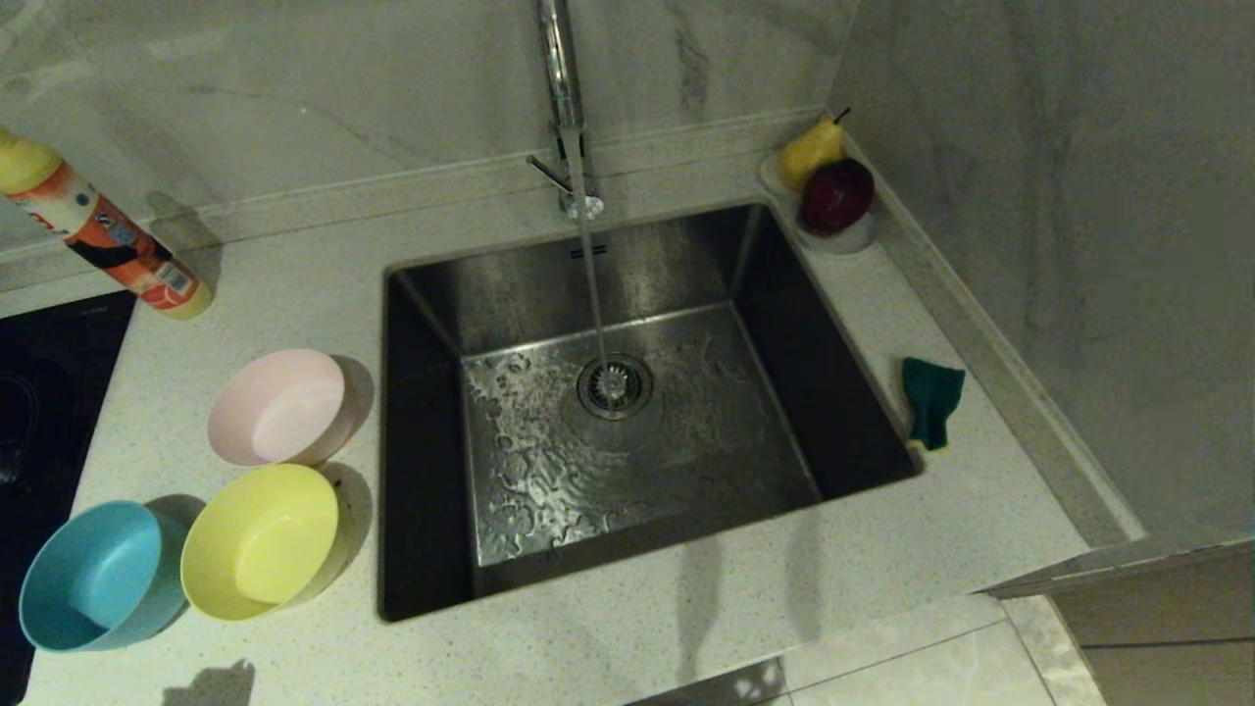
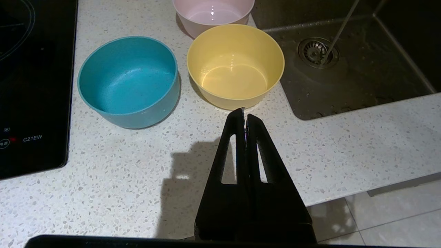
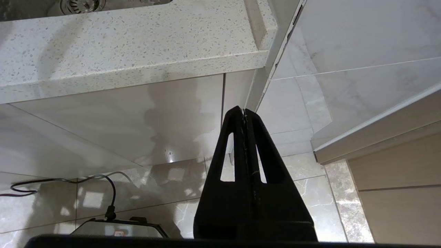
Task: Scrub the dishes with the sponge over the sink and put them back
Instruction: Pick up a bowl and the sponge
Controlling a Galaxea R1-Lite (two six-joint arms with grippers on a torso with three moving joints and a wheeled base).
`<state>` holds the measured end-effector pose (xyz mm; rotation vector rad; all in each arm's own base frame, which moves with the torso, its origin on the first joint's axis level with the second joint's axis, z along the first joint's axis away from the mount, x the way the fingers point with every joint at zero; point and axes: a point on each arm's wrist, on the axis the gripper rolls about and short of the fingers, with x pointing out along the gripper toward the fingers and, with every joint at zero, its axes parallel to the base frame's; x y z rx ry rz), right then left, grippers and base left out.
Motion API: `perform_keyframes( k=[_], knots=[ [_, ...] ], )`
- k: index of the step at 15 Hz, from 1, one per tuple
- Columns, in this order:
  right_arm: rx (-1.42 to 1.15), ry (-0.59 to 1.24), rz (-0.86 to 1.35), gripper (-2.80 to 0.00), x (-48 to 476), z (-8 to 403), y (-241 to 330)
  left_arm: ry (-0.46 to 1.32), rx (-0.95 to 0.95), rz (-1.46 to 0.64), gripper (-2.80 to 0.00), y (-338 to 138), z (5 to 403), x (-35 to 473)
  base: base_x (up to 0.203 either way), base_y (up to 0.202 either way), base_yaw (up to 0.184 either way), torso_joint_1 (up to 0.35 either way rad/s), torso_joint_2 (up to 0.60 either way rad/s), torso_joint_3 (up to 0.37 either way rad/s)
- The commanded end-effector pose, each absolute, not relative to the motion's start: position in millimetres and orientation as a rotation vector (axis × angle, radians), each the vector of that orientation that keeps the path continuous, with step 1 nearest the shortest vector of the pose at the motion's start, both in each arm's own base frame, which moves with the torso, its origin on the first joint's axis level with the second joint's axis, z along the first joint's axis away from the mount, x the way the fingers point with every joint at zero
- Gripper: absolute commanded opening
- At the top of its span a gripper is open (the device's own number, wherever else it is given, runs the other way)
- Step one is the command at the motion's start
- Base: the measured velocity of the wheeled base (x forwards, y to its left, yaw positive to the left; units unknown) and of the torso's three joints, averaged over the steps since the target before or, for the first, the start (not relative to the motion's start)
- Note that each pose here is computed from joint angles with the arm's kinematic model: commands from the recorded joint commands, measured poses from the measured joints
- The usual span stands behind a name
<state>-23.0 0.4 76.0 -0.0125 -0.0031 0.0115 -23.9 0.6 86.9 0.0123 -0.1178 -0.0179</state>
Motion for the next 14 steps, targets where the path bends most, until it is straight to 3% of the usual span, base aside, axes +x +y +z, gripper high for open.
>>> perform_keyframes(
  k=[1,11,14],
  knots=[
    [-0.018,-0.004,0.013,-2.80,-23,76,0,-0.075,0.013,-0.018,-2.80,1,76,-20,0.000,0.000,0.000,0.000,0.00,0.000],
    [-0.081,0.043,0.003,-2.80,-24,77,0,-0.075,0.013,-0.018,-2.80,1,76,-20,0.000,0.000,0.000,0.000,0.00,0.000],
    [-0.085,-0.043,0.002,-2.80,-32,125,0,-0.076,0.011,-0.018,-2.80,1,76,-20,0.000,0.000,0.000,0.000,0.00,0.000]
  ],
)
